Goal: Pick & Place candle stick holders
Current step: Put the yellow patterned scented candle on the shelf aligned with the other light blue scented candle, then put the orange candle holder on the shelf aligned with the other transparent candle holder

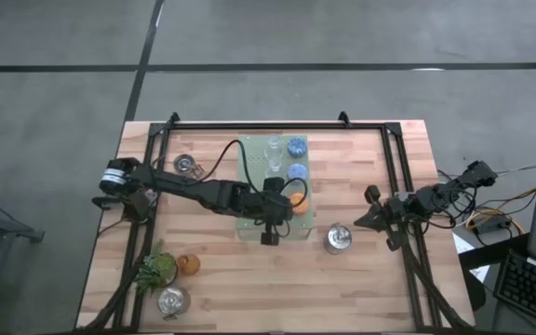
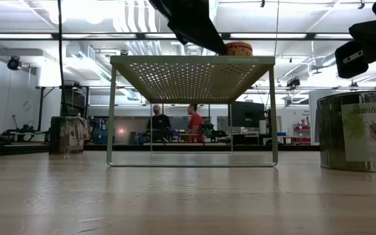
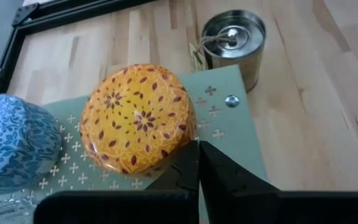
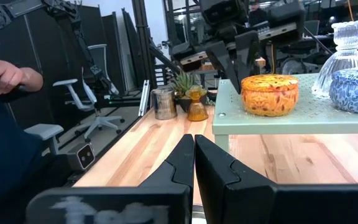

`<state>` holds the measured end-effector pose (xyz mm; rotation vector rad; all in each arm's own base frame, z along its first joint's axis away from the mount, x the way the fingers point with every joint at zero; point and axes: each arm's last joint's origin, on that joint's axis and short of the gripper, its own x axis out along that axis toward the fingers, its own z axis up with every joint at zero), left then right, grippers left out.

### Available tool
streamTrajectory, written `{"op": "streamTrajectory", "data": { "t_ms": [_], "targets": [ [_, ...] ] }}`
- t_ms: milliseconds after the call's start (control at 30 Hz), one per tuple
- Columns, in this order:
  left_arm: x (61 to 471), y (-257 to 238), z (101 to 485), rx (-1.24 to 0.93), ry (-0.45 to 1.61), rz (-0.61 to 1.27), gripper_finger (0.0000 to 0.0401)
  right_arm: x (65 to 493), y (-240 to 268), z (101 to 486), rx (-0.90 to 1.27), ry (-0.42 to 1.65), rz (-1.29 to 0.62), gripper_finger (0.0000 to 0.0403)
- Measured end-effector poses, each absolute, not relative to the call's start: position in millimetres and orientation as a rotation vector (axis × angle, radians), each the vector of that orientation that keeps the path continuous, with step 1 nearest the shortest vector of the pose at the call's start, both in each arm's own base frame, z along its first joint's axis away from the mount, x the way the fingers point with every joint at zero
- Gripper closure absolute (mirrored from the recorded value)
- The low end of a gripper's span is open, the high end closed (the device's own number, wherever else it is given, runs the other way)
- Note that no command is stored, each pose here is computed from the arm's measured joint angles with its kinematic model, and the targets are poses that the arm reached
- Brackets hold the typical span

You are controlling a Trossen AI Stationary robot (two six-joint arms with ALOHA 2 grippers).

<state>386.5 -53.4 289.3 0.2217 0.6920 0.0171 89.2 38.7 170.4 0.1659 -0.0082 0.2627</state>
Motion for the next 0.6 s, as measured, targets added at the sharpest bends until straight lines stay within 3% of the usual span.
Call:
{"op": "streamTrajectory", "data": {
  "t_ms": [600],
  "targets": [
    [374.8, -56.6, 290.5, 0.163, 0.766, 0.038, 0.0392, 89.3, 38.7, 170.4, 0.166, -0.008, 0.263, 0.0394]
  ]
}}
